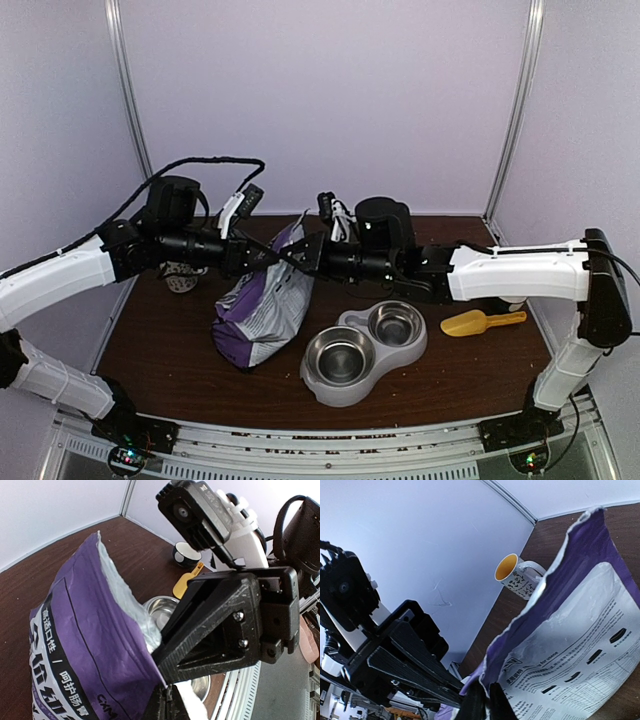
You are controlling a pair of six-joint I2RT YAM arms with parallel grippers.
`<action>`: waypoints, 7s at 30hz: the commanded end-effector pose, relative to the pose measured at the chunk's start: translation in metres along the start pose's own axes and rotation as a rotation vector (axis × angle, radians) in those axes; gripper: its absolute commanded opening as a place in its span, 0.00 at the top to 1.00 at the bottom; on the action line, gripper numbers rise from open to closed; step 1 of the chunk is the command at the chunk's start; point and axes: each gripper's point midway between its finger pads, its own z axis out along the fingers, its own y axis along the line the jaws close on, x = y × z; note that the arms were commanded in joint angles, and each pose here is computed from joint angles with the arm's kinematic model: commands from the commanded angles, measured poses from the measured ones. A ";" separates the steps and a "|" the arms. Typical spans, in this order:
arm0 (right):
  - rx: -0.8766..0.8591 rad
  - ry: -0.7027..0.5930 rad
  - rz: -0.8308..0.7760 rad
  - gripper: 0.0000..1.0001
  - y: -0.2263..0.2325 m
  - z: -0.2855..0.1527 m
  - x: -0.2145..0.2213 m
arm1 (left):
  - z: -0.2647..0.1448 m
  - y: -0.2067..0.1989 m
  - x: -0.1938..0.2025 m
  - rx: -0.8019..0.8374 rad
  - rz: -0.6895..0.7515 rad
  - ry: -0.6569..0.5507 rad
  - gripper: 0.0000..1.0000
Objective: Serve the pet food
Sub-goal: Open the seal of the pet food bag.
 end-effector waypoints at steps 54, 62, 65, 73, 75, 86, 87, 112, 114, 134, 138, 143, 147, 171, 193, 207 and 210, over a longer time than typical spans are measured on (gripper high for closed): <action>0.232 -0.013 -0.150 0.86 -0.015 -0.040 0.001 | -0.058 0.020 -0.065 -0.343 0.130 -0.218 1.00; 0.061 -0.031 -0.040 0.48 -0.011 -0.023 0.005 | -0.060 0.019 -0.061 -0.340 0.160 -0.230 1.00; 0.033 -0.035 -0.025 0.47 -0.010 -0.012 0.004 | -0.059 0.018 -0.059 -0.332 0.170 -0.236 1.00; 0.034 -0.021 0.009 0.54 -0.021 0.012 0.008 | -0.056 0.017 -0.055 -0.321 0.173 -0.233 1.00; 0.014 -0.020 0.021 0.59 -0.020 0.016 0.009 | -0.056 0.018 -0.054 -0.322 0.175 -0.228 1.00; 0.003 -0.037 0.041 0.64 -0.023 0.027 0.003 | -0.056 0.018 -0.053 -0.323 0.179 -0.222 1.00; -0.004 -0.037 0.043 0.66 -0.023 0.028 0.002 | -0.056 0.018 -0.053 -0.324 0.179 -0.223 1.00; 0.076 -0.184 -0.156 1.00 0.058 -0.044 -0.094 | -0.146 0.085 -0.118 -0.929 0.128 -0.311 1.00; 0.083 -0.169 -0.167 1.00 0.057 -0.040 -0.093 | -0.145 0.080 -0.123 -0.900 0.140 -0.320 1.00; 0.203 -0.189 -0.134 0.27 -0.015 -0.049 -0.053 | -0.050 0.034 -0.047 -0.458 0.072 0.037 0.09; 0.249 -0.198 -0.135 0.25 -0.029 -0.062 -0.048 | -0.036 0.030 -0.033 -0.483 0.122 0.140 0.05; 0.274 -0.208 -0.134 0.24 -0.039 -0.074 -0.044 | -0.030 0.036 -0.018 -0.570 0.170 0.255 0.04; 0.270 -0.200 -0.143 0.24 -0.040 -0.076 -0.040 | -0.037 0.044 -0.014 -0.634 0.168 0.288 0.17; 0.079 -0.089 -0.082 0.37 0.009 0.010 -0.014 | -0.049 0.036 -0.025 -0.629 0.125 0.215 1.00; 0.094 -0.096 -0.164 1.00 0.075 -0.031 -0.090 | -0.134 0.092 -0.110 -1.180 0.308 0.068 1.00; 0.087 -0.011 -0.184 0.69 0.060 -0.028 -0.106 | -0.121 0.073 -0.189 -1.042 0.440 -0.123 1.00; 0.095 -0.031 -0.155 0.59 0.042 -0.030 -0.093 | -0.106 0.075 -0.167 -0.958 0.381 -0.088 1.00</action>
